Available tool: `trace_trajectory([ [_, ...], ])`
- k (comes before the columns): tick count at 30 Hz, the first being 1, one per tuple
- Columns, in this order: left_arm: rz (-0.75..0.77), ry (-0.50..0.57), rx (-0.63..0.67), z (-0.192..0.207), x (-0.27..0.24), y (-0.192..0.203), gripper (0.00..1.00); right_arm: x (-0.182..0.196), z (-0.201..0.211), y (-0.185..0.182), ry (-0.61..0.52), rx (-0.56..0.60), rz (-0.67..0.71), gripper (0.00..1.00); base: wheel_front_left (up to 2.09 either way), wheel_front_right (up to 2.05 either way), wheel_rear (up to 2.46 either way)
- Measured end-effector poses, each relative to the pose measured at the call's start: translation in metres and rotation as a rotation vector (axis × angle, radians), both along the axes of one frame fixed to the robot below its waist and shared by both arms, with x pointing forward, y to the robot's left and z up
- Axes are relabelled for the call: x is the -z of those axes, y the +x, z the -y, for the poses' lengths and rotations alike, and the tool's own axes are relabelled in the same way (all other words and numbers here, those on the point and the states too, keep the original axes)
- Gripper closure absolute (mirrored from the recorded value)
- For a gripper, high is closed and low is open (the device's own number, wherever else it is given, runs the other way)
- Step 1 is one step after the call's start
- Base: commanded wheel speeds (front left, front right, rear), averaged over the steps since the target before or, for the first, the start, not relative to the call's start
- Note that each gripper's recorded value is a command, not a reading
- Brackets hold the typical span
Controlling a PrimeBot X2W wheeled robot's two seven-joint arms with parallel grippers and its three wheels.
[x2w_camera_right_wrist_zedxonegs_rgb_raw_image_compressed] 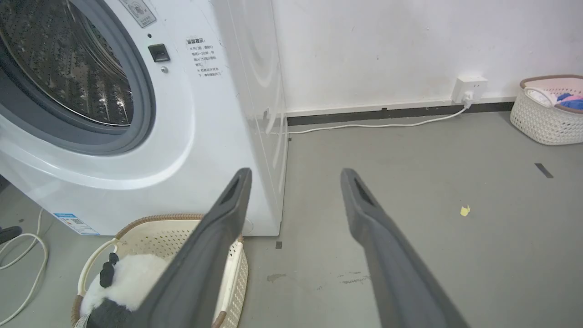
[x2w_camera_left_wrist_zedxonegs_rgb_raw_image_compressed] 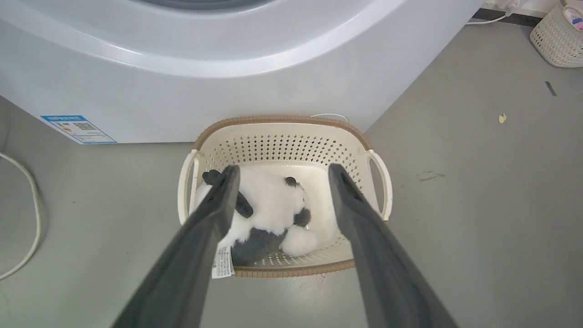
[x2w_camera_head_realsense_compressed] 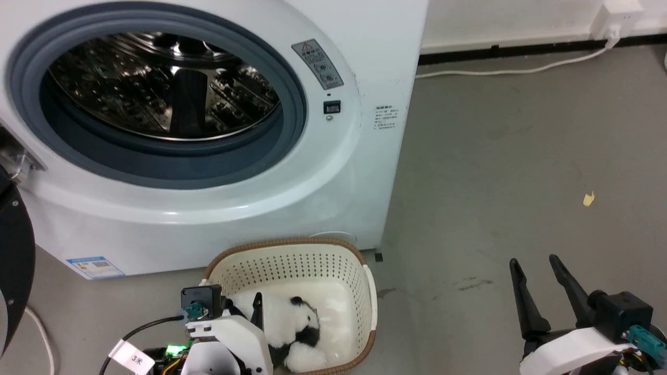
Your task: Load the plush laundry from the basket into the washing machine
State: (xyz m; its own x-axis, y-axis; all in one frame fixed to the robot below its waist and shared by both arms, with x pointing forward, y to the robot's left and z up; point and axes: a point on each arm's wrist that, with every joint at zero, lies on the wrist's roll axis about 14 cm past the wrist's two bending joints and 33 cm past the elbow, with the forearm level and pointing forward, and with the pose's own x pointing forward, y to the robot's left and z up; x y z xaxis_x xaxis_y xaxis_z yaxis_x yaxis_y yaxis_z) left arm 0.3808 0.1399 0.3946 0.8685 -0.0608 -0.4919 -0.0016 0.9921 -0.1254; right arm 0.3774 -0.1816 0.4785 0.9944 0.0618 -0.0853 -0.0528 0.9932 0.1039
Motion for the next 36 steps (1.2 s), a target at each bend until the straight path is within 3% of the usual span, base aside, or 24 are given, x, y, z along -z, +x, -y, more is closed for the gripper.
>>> trace_trajectory([
  [14, -0.179, -0.045, -0.032, 0.008, 0.054, 0.008, 0.0, 0.029, 0.008, 0.018, 0.014, 0.029, -0.06, 0.0, 0.0, 0.0, 0.0],
  [36, -0.494, 0.059, -0.069, -0.01, 0.156, 0.005, 0.0, 0.082, 0.026, 0.042, 0.027, 0.087, -0.157, 0.0, 0.0, 0.0, 0.0],
])
